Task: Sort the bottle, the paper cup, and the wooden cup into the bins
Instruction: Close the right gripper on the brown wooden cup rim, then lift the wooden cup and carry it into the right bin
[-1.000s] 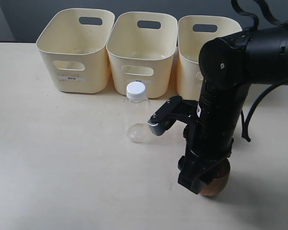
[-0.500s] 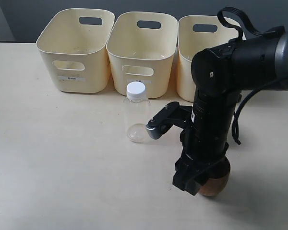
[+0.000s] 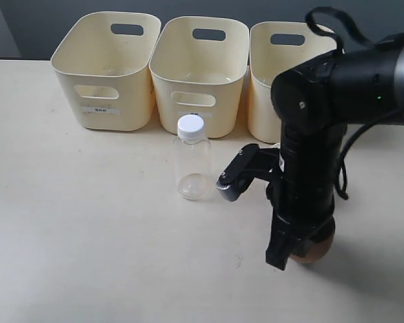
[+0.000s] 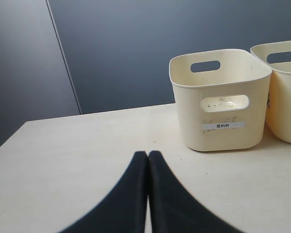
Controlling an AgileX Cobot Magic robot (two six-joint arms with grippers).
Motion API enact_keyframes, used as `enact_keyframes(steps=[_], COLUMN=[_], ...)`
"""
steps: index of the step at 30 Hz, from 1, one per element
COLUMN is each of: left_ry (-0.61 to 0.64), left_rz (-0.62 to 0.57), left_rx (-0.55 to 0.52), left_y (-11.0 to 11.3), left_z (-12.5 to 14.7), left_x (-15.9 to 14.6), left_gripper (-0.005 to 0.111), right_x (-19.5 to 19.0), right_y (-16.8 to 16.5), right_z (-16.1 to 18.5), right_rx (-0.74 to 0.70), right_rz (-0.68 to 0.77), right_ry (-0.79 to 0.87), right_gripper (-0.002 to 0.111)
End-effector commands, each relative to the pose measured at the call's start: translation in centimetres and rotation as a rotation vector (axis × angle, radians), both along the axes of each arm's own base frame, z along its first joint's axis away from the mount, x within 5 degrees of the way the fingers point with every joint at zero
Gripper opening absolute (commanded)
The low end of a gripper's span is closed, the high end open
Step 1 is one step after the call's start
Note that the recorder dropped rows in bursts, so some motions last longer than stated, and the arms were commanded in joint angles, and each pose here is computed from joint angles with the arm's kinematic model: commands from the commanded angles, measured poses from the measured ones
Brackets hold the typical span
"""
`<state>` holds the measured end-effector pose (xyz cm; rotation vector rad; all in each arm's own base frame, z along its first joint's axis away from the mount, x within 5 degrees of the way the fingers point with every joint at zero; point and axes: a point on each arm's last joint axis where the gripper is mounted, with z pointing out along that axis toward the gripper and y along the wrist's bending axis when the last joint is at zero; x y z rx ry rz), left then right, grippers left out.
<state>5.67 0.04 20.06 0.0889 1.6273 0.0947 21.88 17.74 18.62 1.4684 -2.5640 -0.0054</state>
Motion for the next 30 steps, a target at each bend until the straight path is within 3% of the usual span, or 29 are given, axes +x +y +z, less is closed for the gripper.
enact_keyframes(steps=[1,8,14,24,30], left_ry=[-0.010,-0.010,-0.010,-0.010,-0.010], left_rz=[0.001,0.001,0.001,0.001,0.001], left_rx=[-0.001,-0.001,-0.001,-0.001,-0.001], left_y=[0.0,0.0,0.0,0.0,0.0], left_z=[0.0,0.0,0.0,0.0,0.0], left_x=[0.0,0.0,0.0,0.0,0.0], left_gripper=[0.000,0.000,0.000,0.000,0.000], right_x=[-0.9,-3.1,-3.5,1.3,6.3], right_y=[-1.6,-3.6,-6.0,-4.1,-4.0], right_z=[4.9,15.3,21.0,19.6,16.6], right_rx=[0.037,0.248,0.280,0.223,0.294], right_rz=[0.047,0.027,-0.113,-0.159,-0.253], right_ry=[-0.162,-0.478,-0.781,-0.973,-0.974], right_gripper=[-0.001,-0.001,-0.001,-0.001,-0.001])
